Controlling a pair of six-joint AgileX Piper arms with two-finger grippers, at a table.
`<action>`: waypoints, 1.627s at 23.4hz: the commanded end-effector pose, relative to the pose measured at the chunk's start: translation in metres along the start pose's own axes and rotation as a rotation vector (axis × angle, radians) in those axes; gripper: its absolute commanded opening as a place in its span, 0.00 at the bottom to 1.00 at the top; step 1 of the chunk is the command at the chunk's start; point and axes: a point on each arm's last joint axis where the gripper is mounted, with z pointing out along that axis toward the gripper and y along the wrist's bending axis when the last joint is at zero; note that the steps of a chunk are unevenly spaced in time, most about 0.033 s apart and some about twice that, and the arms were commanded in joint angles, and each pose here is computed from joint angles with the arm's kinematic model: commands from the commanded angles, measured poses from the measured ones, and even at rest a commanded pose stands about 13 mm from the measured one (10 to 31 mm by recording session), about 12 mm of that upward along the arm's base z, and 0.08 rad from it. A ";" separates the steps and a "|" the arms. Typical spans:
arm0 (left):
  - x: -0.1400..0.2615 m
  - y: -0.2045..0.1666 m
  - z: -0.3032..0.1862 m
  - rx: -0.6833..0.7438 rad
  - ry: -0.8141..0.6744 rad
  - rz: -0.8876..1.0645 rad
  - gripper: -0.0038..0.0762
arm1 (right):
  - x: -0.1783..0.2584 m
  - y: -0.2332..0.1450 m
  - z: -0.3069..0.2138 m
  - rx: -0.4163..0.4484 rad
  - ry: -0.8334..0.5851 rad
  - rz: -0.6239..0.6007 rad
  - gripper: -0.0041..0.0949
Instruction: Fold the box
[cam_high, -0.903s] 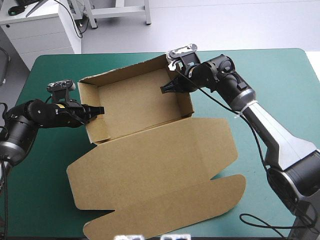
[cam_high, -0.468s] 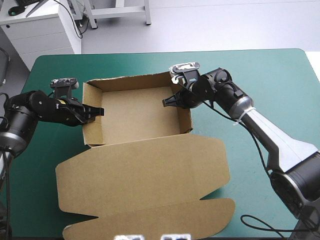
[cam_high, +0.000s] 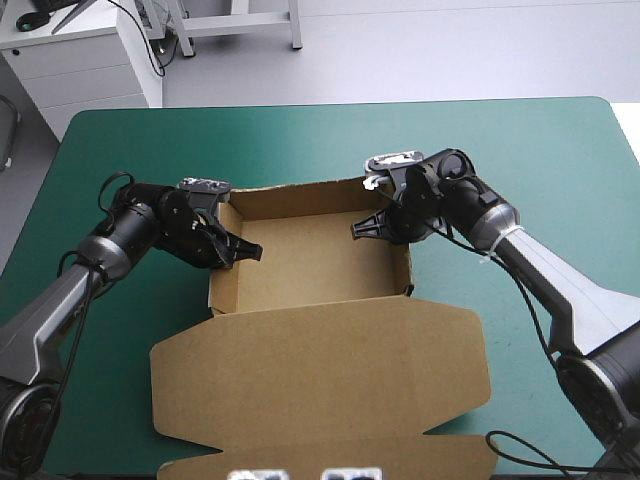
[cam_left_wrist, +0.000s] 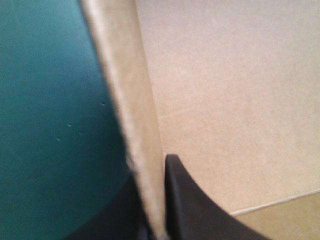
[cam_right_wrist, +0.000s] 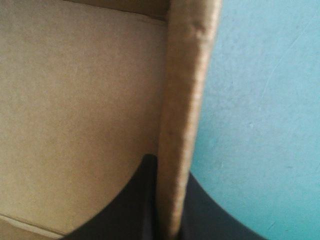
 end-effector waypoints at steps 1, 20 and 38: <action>-0.012 -0.008 -0.013 -0.002 -0.109 0.039 0.04 | 0.009 0.008 -0.008 -0.108 -0.028 0.017 0.04; -0.011 -0.005 0.019 -0.021 0.016 0.058 0.12 | 0.022 0.004 0.020 -0.088 -0.010 0.062 0.28; -0.020 -0.008 -0.030 -0.040 -0.078 0.176 0.64 | -0.010 -0.002 -0.030 0.039 -0.111 -0.026 0.52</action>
